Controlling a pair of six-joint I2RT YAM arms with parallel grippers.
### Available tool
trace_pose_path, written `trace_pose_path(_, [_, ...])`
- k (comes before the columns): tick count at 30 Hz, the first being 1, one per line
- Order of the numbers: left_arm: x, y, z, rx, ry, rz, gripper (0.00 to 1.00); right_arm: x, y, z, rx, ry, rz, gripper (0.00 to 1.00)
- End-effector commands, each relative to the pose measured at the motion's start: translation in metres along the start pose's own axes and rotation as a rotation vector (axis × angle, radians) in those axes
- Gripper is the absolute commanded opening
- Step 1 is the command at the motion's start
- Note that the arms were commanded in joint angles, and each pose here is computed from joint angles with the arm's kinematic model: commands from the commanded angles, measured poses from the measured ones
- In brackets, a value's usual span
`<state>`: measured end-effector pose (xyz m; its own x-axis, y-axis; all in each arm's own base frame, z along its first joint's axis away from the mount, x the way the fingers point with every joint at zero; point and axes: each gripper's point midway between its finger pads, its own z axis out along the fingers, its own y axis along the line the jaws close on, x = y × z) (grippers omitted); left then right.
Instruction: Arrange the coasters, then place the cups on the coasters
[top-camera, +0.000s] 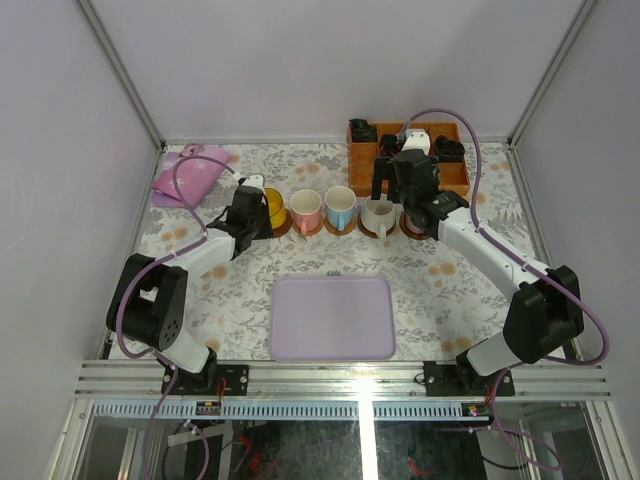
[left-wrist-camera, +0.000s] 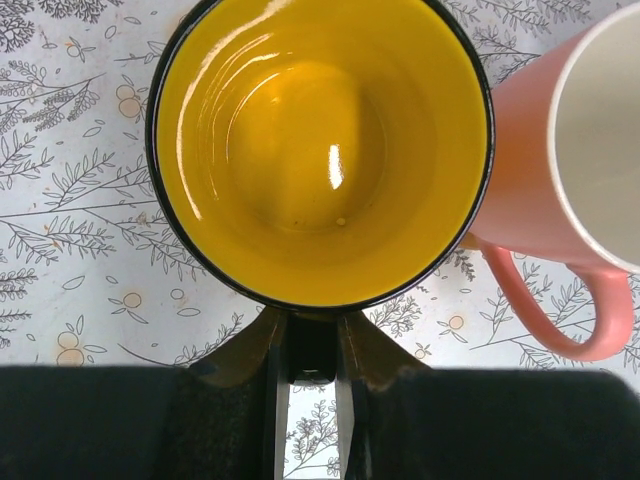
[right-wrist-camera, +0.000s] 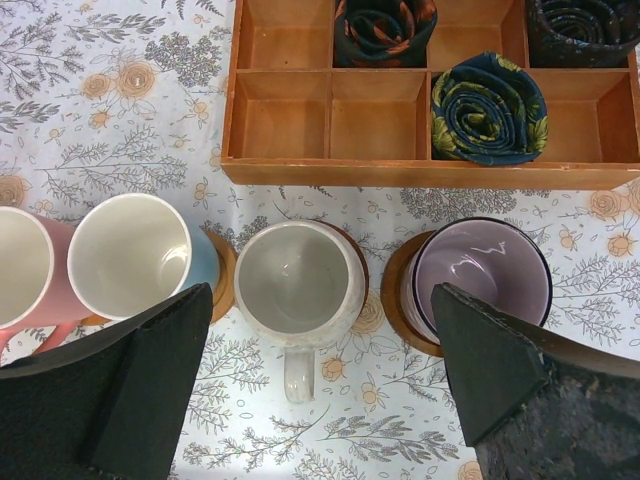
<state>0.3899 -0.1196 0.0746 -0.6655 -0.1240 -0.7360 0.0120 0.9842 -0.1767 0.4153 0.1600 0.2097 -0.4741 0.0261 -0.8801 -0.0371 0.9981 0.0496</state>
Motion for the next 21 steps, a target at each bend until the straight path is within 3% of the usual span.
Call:
trace_pose_path(1, [-0.021, 0.002, 0.000, -0.013, -0.076, -0.017, 0.00, -0.023, 0.006, -0.003, -0.032, -0.062, 0.045, 0.98])
trace_pose_path(21, [-0.011, 0.000, 0.012, -0.008, -0.012, -0.005, 0.01, -0.020, 0.007, -0.001, -0.036, -0.052, 0.042, 0.98])
